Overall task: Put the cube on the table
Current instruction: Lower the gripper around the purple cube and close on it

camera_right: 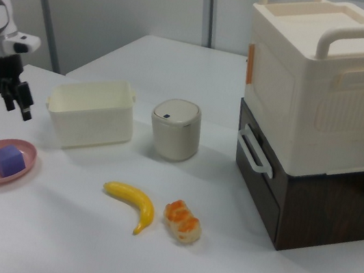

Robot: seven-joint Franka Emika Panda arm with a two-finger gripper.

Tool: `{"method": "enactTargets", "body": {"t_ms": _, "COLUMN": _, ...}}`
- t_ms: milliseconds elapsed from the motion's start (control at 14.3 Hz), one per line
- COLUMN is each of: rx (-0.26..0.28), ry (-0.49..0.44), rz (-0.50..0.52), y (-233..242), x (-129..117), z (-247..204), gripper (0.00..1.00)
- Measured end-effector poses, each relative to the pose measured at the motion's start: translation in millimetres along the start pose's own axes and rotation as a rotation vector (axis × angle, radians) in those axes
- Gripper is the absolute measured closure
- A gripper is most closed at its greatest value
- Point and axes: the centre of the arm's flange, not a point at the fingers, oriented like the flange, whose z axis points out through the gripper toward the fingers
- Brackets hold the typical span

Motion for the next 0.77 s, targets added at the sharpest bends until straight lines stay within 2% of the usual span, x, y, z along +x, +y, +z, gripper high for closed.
{"method": "enactTargets", "body": {"t_ms": 210, "rx": -0.04, "ry": -0.004, "rz": 0.024, "y": -26, "x": -23, "z": 17, "gripper": 0.0}}
{"method": "enactTargets", "body": {"t_ms": 420, "rx": -0.093, "ry": -0.045, "rz": 0.006, "y": -47, "x": -51, "z": 52, "gripper": 0.0}}
{"method": "enactTargets", "body": {"t_ms": 770, "rx": -0.137, "ry": -0.109, "rz": -0.027, "y": -58, "x": -59, "z": 96, "gripper": 0.0}}
